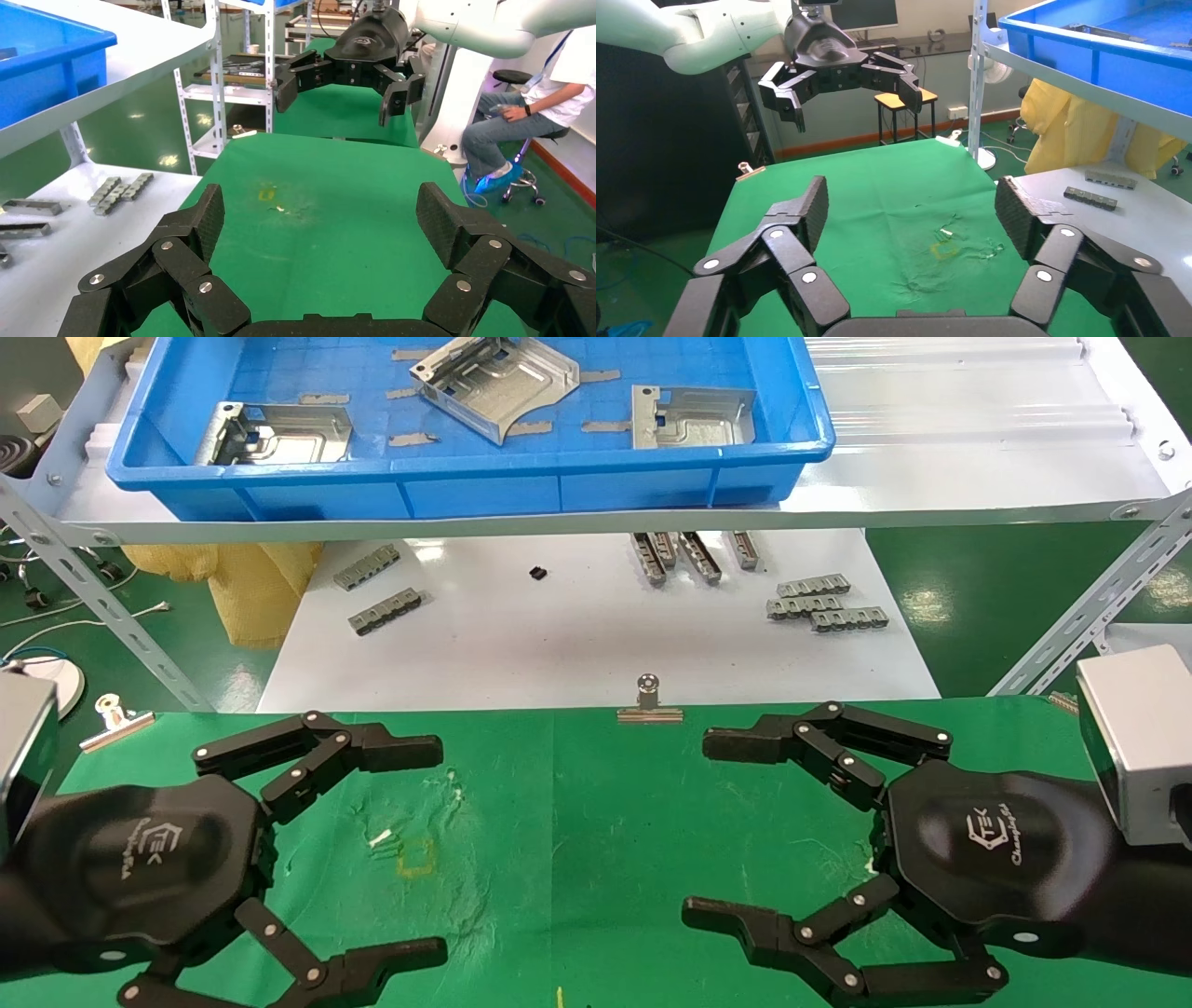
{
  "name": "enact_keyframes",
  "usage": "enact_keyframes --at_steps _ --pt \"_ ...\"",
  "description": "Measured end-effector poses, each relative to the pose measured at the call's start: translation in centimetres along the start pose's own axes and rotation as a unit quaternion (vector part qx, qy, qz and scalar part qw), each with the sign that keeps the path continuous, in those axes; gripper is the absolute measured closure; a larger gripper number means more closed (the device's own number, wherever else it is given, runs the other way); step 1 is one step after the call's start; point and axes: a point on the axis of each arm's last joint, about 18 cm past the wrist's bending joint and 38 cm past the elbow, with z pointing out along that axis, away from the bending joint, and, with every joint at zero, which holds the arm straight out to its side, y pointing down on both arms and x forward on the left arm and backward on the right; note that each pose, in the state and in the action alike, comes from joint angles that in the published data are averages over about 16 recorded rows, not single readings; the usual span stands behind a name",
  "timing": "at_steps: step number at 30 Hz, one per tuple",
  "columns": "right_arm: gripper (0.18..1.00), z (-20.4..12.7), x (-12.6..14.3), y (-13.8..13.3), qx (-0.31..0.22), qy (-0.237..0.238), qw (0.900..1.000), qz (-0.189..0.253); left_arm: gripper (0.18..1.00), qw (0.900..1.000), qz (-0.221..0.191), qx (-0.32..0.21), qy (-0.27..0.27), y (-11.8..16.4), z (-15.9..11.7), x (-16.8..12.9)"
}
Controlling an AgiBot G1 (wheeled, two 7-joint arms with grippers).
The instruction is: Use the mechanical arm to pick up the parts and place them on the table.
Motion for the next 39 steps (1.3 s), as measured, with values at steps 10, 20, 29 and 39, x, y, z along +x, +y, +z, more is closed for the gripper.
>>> enact_keyframes --at_steps 10,20,29,39 --pt "0.425 0.0 0.0 0.0 0.000 0.000 1.000 0.000 0.184 1.0000 0.000 0.000 0.000 0.0 0.0 0.0" --pt "0.663 0.0 0.0 0.0 0.000 0.000 1.000 0.000 0.184 1.0000 0.000 0.000 0.000 0.0 0.0 0.0" --pt "0.844 0.0 0.0 0.0 0.000 0.000 1.000 0.000 0.184 1.0000 0.000 0.000 0.000 0.0 0.0 0.0" --pt "0.956 0.0 0.0 0.0 0.000 0.000 1.000 0.000 0.184 0.9996 0.025 0.005 -0.006 -1.8 0.8 -1.5"
